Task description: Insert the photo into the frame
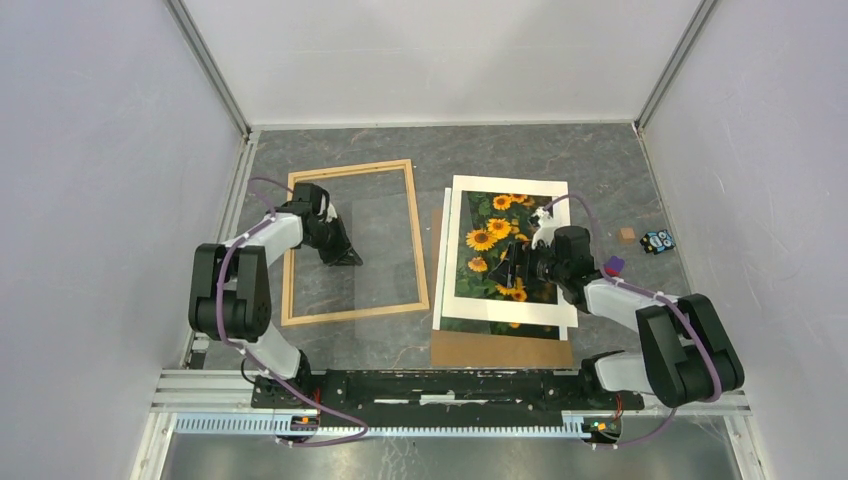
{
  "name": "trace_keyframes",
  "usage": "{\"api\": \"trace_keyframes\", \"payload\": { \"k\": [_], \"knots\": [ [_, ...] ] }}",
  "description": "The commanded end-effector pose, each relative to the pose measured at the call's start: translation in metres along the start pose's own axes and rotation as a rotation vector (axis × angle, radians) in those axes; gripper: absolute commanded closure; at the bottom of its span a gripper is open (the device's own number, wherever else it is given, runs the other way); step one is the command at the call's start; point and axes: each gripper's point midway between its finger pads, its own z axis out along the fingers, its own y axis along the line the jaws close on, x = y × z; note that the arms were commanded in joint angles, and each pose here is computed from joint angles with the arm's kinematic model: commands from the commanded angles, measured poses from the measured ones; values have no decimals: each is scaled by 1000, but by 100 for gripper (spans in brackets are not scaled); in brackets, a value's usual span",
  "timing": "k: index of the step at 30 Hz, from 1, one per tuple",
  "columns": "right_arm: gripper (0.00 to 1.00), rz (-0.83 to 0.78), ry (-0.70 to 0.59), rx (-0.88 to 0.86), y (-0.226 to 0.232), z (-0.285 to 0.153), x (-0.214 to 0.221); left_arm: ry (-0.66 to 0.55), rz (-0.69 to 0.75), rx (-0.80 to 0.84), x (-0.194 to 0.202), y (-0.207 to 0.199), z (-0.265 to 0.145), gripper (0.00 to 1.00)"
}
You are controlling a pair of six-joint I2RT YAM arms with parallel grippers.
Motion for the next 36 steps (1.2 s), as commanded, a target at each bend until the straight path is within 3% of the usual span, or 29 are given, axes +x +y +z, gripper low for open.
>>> {"api": "trace_keyframes", "payload": {
  "k": [1,4,9,14,21,24,27,31,36],
  "knots": [
    [12,56,-8,-124,28,7,-8,69,38,-113,6,31,-3,90],
    [12,62,-3,-130,38,11,-6,55,33,-124,2,34,-4,88],
    [13,110,1,-176,53,14,1,10,41,-172,-3,41,-11,58],
    [15,176,12,-223,61,17,7,-14,44,-193,-3,45,-14,45],
    [17,222,16,-227,61,20,11,-78,43,-189,-3,41,-27,42],
    [19,229,26,-229,60,21,14,-161,47,-116,-5,21,-43,41],
    [21,233,27,-222,59,21,16,-147,6,3,6,-1,-47,36],
    [21,226,26,-225,63,19,18,-113,-79,70,18,-7,-40,22],
    [21,222,30,-221,62,16,24,-145,-186,-23,39,16,-45,11]
  ]
}}
